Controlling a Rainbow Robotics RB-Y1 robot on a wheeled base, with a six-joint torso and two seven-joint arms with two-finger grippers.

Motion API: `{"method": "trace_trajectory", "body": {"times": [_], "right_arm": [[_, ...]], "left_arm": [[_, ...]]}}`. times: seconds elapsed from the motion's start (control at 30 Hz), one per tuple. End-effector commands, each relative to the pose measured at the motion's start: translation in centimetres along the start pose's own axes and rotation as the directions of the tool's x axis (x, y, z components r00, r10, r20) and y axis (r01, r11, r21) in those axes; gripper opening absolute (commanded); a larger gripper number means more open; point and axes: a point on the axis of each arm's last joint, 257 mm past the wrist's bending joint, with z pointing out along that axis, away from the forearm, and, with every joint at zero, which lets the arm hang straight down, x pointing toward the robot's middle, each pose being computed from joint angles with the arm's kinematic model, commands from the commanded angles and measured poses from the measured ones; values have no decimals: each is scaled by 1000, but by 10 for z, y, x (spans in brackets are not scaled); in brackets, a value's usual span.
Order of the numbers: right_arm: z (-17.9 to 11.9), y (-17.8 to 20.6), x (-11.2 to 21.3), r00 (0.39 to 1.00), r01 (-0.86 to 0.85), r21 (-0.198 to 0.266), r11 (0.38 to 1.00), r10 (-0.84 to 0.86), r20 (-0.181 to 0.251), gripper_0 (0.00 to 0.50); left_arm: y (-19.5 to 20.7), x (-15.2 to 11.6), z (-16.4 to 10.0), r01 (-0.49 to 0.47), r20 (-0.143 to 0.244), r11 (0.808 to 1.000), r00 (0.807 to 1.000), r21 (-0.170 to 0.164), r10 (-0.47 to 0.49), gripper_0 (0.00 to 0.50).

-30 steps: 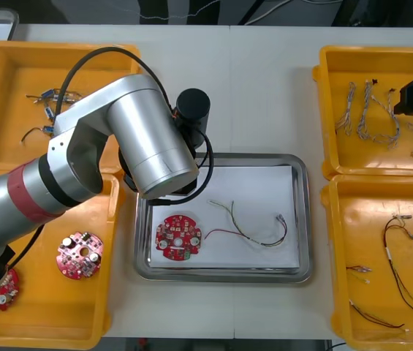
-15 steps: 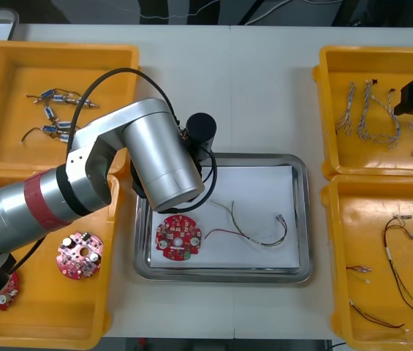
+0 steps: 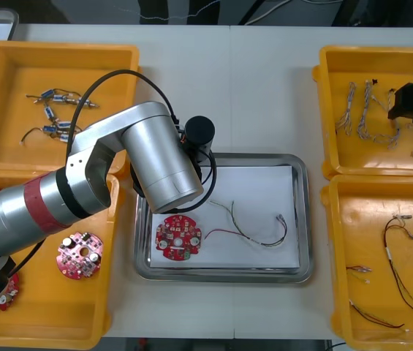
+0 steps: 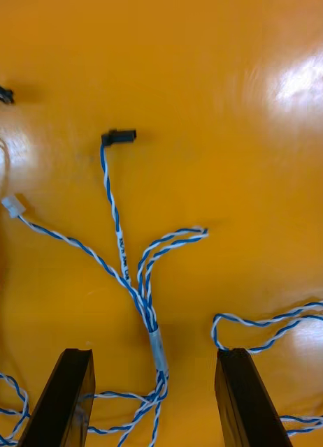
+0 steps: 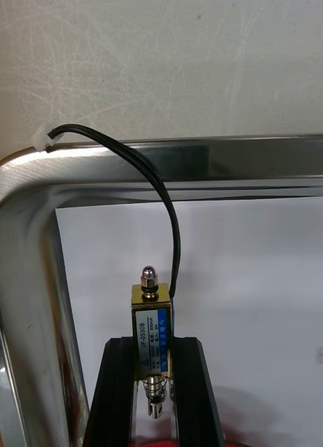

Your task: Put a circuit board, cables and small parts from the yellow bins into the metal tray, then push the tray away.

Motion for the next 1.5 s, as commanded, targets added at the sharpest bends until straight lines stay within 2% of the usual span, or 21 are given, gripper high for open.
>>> {"method": "trace_trajectory", "body": {"times": [0.03, 0.1, 0.4, 0.77, 0.8, 0.9, 0.93, 0.97, 1.07, 1.33, 1.5], "right_arm": [[-8, 23, -17, 998, 52, -24, 998, -52, 26, 500], [-4, 24, -14, 999, 47, -26, 999, -46, 24, 500], [6, 16, -15, 998, 31, -13, 999, -30, 51, 500], [21, 15, -3, 999, 26, -23, 999, -25, 47, 498], [22, 14, -1, 999, 30, -22, 999, -29, 44, 444], [24, 12, 1, 999, 35, -20, 999, -34, 42, 349], [25, 11, 2, 998, 38, -20, 999, -37, 44, 284], [26, 10, 3, 998, 40, -18, 999, -39, 44, 126], [29, 8, 5, 998, 47, -19, 999, -46, 47, 6], [22, 4, -1, 997, 56, -12, 998, -55, 52, 0], [-4, 5, -16, 995, 83, -17, 996, -82, 52, 0]], "left_arm": [[-6, 10, 5, 54, 14, 999, 998, -4, -54, 384], [-4, 11, 6, 54, 12, 999, 998, -8, -54, 500], [-3, 7, 2, 65, 28, 998, 998, -4, -65, 500], [5, -12, -28, 101, 63, 995, 993, 20, -102, 500], [6, -15, -33, 103, 69, 994, 992, 25, -105, 500], [8, -21, -42, 117, 71, 992, 990, 36, -120, 500], [9, -24, -47, 125, 73, 991, 989, 46, -128, 500], [11, -28, -50, 129, 78, 990, 988, 53, -133, 500], [16, -36, -58, 139, 95, 988, 985, 61, -144, 500], [38, -54, -71, 181, 114, 981, 975, 72, -189, 500], [65, -72, -83, 240, 119, 968, 962, 72, -247, 500]]}}
